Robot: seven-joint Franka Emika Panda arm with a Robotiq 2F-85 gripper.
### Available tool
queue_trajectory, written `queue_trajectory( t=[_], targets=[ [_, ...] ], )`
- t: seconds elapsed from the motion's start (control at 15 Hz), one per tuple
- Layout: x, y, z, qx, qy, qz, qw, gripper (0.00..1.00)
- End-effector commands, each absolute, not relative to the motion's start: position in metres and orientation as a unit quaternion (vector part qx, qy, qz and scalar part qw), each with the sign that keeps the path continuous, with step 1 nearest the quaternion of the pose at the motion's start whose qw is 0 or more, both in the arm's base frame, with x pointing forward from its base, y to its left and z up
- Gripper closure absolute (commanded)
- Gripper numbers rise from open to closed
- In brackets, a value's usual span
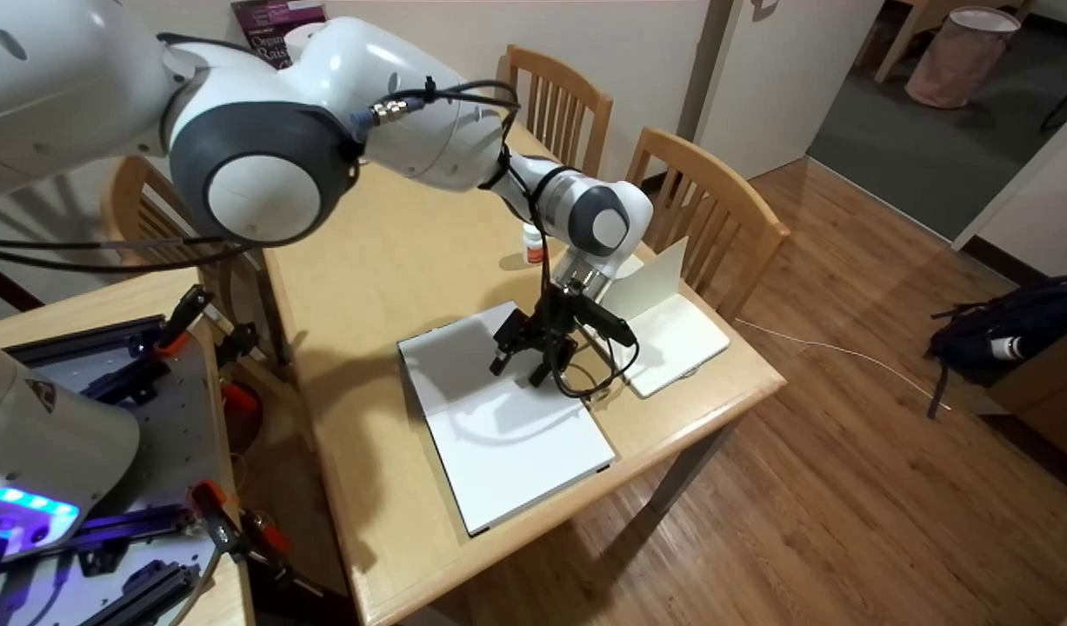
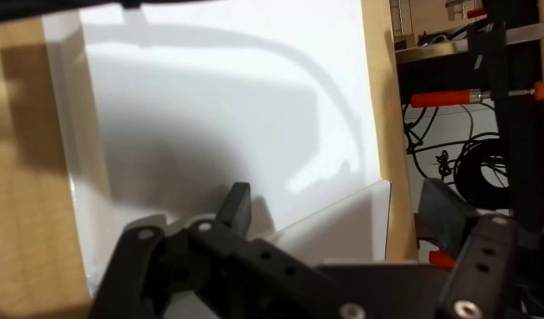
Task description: Close the open book on the left
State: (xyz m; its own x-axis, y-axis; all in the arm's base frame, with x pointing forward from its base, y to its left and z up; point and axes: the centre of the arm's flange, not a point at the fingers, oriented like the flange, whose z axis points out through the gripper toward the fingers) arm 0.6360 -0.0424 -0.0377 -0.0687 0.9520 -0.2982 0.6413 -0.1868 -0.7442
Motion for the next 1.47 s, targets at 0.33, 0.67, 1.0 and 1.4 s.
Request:
queue_trajectory(
  t=[0.33,0.67,1.0,1.4],
  targets=[
    [0.637,-0.023,-0.017,-0.685,-0.592,0.397,0.150,0.00],
    [0.650,-0.013,-0.001,-0.680,-0.602,0.395,0.134,0.00],
    [0.661,-0.028,-0.031,-0.654,-0.643,0.385,0.107,0.00],
    [0.651,-0.041,-0.054,-0.645,-0.646,0.394,0.104,0.00]
  ],
)
